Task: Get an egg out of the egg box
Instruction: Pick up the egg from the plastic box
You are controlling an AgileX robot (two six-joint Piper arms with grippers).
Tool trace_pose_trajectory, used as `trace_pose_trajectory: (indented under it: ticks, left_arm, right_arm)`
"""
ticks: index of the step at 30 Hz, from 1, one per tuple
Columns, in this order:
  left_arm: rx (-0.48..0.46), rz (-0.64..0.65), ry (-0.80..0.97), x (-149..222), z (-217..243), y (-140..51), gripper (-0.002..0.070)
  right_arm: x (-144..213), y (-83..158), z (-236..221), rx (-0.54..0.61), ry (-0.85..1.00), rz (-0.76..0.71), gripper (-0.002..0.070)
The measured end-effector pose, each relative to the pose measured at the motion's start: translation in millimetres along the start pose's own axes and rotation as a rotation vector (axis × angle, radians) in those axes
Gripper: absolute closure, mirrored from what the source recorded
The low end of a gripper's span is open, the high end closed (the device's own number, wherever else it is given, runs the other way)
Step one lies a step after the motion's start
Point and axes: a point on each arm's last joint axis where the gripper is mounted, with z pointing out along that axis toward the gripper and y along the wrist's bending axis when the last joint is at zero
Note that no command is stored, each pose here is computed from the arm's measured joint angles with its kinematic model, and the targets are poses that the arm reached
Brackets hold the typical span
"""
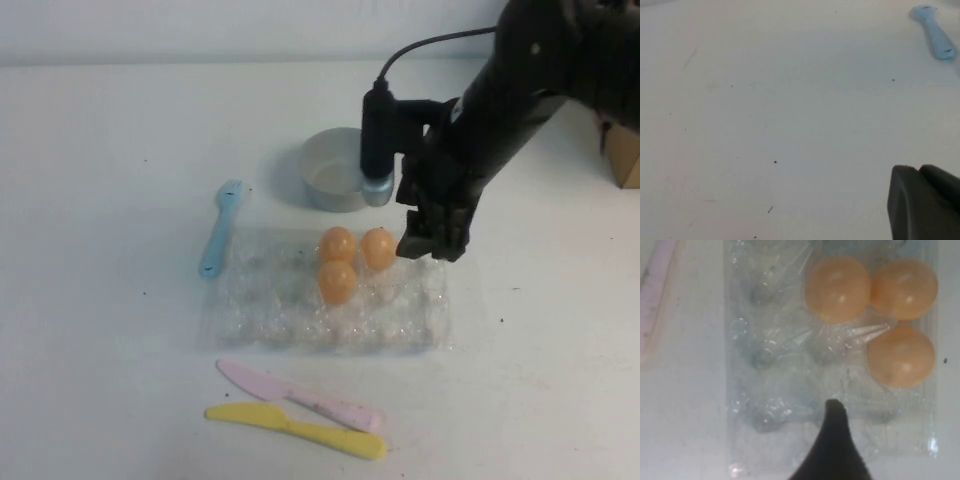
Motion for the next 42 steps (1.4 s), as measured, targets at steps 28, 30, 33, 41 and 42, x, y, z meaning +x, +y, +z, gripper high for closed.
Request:
trace_pose_trajectory:
  ticks: [28, 30, 33, 41, 42]
  left_arm:
    - [-0.001, 0.002, 0.000, 0.0, 0.0, 0.1, 0.0678]
    - [-0.001, 0.002, 0.000, 0.0, 0.0, 0.1, 0.0678]
    - [-0.001, 0.002, 0.000, 0.0, 0.0, 0.1, 0.0678]
    - [-0.001, 0.002, 0.000, 0.0, 0.0, 0.1, 0.0678]
    - [-0.001, 0.002, 0.000, 0.0, 0.0, 0.1, 0.0678]
  right_arm:
    - [-11.1, -26.3, 96.4, -0.005, 0.070, -0.058, 0.0183]
    - [-10.7, -26.8, 99.6, -0.002, 0.069, -0.057, 0.0183]
    - [-10.4, -27.3, 102.4, 0.001, 0.068, -0.055, 0.0183]
    - [-9.2, -28.5, 102.3, 0.013, 0.082, -0.048, 0.0323]
    - [-9.0, -28.5, 102.3, 0.014, 0.084, -0.048, 0.0323]
